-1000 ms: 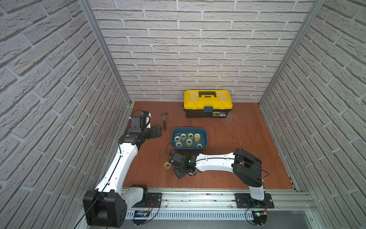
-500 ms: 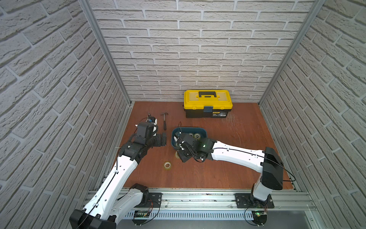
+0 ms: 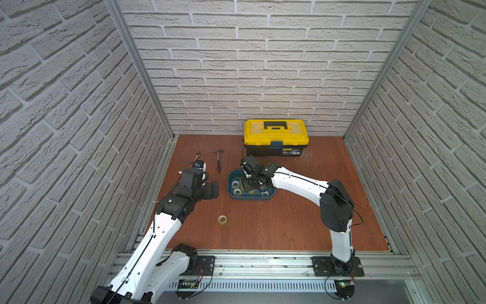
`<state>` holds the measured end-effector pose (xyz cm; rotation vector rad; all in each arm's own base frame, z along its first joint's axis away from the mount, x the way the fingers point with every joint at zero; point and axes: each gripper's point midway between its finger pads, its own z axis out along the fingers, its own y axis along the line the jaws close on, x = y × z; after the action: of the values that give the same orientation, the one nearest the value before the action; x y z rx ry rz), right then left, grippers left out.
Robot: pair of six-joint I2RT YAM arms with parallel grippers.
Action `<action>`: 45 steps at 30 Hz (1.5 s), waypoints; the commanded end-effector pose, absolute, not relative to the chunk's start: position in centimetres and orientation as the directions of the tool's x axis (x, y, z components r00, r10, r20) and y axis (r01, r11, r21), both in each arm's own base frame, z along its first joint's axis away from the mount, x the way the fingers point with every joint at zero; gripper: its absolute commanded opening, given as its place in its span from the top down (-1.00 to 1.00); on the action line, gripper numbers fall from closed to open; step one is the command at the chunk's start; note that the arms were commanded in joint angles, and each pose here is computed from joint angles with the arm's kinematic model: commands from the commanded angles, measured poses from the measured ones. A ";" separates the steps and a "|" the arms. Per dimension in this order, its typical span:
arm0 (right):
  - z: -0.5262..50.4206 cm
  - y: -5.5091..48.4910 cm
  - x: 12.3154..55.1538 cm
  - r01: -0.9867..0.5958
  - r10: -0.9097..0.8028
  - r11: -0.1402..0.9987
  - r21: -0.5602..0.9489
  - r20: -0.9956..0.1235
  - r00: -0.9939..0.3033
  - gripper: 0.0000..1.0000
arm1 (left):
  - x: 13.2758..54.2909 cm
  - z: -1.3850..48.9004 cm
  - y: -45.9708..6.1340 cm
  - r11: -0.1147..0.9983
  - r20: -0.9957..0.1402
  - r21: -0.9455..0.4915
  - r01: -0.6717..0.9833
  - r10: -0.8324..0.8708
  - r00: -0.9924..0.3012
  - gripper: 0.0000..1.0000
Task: Put the transparent tape into the storage box
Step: Place the tape in the storage box.
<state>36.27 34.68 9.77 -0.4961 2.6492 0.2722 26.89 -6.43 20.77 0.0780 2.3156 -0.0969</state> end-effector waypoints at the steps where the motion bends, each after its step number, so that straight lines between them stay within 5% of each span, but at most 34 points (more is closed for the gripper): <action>1: 9.7 35.1 37.8 -0.368 -0.282 0.922 0.116 -0.451 -0.847 0.92 | 26.9 21.7 -6.0 0.996 -0.760 -0.035 0.077 0.023 -0.650 -0.97; 16: 6.2 35.1 42.5 -0.318 -0.257 0.944 0.086 -0.414 -0.873 0.87 | 27.1 22.2 -6.2 0.995 -0.771 -0.051 0.085 0.015 -0.637 -0.97; 23: 6.3 34.6 42.8 -0.303 -0.251 0.951 0.066 -0.413 -0.875 0.28 | 27.0 22.3 -6.4 0.993 -0.770 -0.060 0.099 0.017 -0.637 -0.97; 28: 8.3 34.3 42.6 -0.304 -0.243 0.950 0.072 -0.441 -0.864 0.11 | 27.1 22.3 -6.5 0.993 -0.770 -0.068 0.101 0.012 -0.638 -0.97; 39: 17.4 33.6 39.0 -0.348 -0.188 0.918 0.189 -0.566 -0.803 0.07 | 29.0 21.9 -4.9 0.970 -0.742 -0.236 0.050 -0.147 -0.654 -0.97; 45: 17.8 33.8 34.4 -0.385 -0.183 0.889 0.247 -0.579 -0.795 0.12 | 29.6 20.8 -3.5 0.962 -0.695 -0.274 -0.006 -0.202 -0.690 -0.97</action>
<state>36.20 32.48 18.20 -0.3934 2.5057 0.4100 29.01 -2.72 19.54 -0.1632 2.3568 -0.2445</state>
